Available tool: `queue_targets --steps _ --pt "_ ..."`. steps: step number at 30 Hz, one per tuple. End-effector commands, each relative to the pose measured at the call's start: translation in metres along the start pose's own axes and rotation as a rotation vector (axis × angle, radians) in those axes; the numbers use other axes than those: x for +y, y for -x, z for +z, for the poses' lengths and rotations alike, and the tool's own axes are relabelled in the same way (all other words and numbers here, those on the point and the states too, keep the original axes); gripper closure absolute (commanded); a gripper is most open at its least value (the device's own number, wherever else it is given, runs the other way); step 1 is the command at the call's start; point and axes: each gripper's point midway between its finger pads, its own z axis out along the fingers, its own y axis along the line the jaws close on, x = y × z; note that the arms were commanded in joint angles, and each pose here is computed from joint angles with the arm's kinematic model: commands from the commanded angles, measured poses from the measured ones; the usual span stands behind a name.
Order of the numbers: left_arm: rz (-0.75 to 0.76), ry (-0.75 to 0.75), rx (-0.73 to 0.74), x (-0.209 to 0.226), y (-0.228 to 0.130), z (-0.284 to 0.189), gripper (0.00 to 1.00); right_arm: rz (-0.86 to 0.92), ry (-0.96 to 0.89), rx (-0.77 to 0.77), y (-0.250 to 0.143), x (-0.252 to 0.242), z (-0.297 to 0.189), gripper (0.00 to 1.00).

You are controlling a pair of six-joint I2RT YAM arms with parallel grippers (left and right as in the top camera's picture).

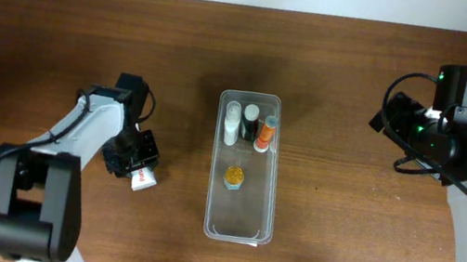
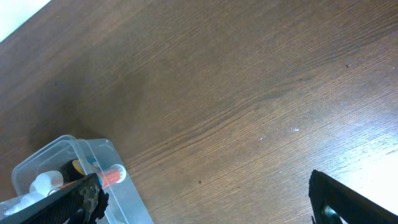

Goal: Pack container

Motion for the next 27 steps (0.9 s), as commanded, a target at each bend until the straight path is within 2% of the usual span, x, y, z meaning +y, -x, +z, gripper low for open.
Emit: queue_targets --steps 1,7,12,13,20,27 --pt "0.053 -0.075 -0.124 -0.011 0.010 -0.048 0.58 0.012 0.009 -0.018 0.005 0.000 -0.005 0.02" --pt "0.125 -0.171 -0.252 -0.027 -0.008 -0.109 0.57 0.012 0.009 -0.018 0.005 0.000 -0.005 0.01" --pt "0.280 -0.319 -0.299 -0.068 -0.054 -0.143 0.56 0.012 0.009 -0.018 0.005 0.000 -0.005 0.02" --pt "0.317 -0.334 -0.306 -0.076 -0.065 -0.147 0.53 0.012 0.009 -0.018 0.005 0.000 -0.005 0.02" --pt "0.541 -0.400 -0.296 -0.130 -0.130 -0.147 0.49 0.012 0.009 -0.018 0.005 0.000 -0.005 0.02" --pt "0.654 -0.398 -0.326 -0.167 -0.146 -0.131 0.49 0.012 0.009 -0.018 0.005 0.000 -0.005 0.02"
